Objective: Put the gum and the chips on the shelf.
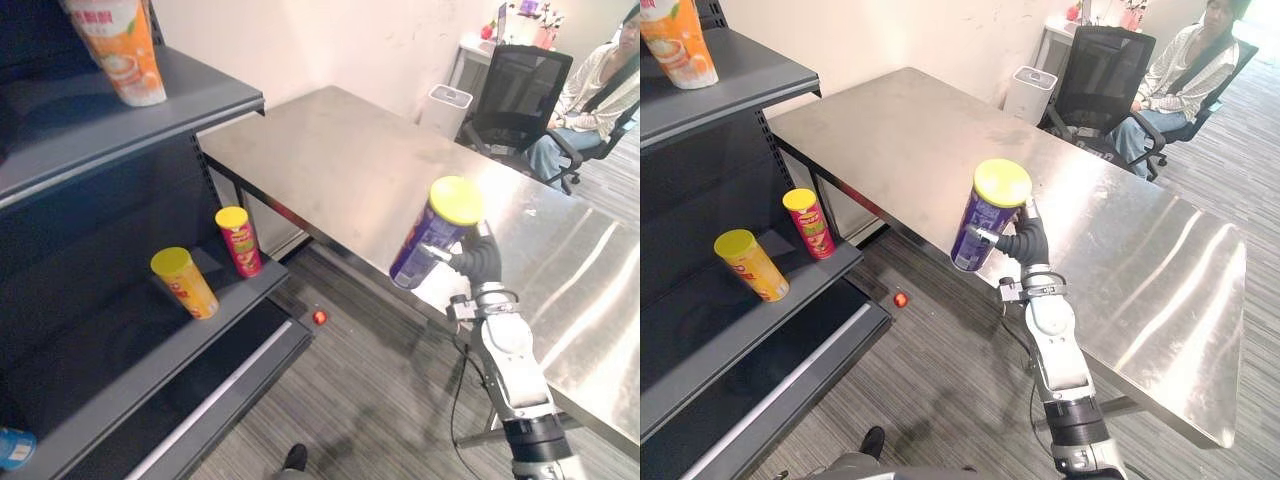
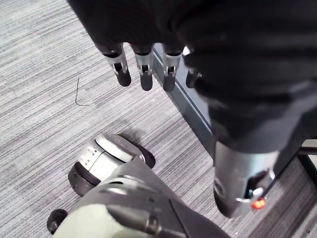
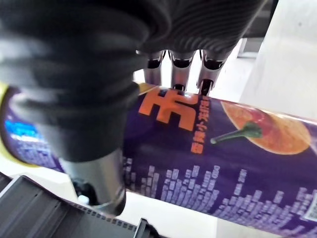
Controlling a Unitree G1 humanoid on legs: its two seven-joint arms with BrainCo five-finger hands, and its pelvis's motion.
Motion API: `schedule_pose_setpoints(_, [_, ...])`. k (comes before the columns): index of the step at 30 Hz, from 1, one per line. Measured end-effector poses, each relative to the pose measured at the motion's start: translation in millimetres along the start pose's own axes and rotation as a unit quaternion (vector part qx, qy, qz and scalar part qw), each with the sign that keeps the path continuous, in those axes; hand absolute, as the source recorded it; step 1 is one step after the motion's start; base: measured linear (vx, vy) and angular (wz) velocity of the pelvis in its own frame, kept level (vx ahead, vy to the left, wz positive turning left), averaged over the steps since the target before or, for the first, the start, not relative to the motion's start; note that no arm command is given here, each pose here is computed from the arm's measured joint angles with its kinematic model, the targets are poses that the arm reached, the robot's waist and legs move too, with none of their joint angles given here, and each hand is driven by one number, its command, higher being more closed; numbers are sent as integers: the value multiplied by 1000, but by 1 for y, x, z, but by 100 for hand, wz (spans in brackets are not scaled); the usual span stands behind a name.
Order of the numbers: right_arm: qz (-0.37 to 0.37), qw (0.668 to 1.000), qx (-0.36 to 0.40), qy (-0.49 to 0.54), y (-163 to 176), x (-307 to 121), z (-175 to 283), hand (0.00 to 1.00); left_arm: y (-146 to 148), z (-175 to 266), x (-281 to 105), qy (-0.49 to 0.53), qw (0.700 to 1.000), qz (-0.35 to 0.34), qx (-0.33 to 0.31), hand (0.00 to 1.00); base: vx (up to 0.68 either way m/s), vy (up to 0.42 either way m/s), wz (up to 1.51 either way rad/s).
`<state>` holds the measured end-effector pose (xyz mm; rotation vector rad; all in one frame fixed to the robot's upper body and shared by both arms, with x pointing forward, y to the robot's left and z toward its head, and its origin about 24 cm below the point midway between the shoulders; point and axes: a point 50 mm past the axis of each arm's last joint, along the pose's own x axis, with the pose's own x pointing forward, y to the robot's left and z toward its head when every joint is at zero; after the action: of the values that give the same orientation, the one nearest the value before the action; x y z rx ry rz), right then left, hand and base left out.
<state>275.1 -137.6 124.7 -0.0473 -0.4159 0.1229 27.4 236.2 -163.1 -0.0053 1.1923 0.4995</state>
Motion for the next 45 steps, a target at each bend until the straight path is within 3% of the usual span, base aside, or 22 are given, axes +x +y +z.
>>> schedule_pose_setpoints(9, [11, 1000, 2, 3, 7, 9, -3, 100, -17, 3, -1, 0, 1000, -15, -25, 0, -68, -70, 106])
schedule_pose_setpoints(16, [-86, 996, -21, 17, -35, 0, -8, 100, -19, -23, -7, 45, 996, -7, -71, 0, 8, 60, 80])
schedule_pose_setpoints(24, [-163, 986, -19, 32, -59, -11, -14, 100, -21, -7, -4, 11, 999, -20, -25, 0, 4, 137, 42])
schedule_pose_setpoints(30, [-209, 973, -60, 77, -71, -35, -28, 100, -21, -6, -4, 6, 1000, -27, 15, 0, -22, 97, 16])
schedule_pose_setpoints(36, [-215, 969, -69, 103, -65, -55, -34, 100, -7, 0, 0, 1, 999, -9, 35, 0, -22, 36, 55])
schedule_pose_setpoints(45, [-144, 984, -72, 71, -34, -42, -24, 100, -14, 9, 4, 9, 1000, 3, -30, 0, -27, -109, 76])
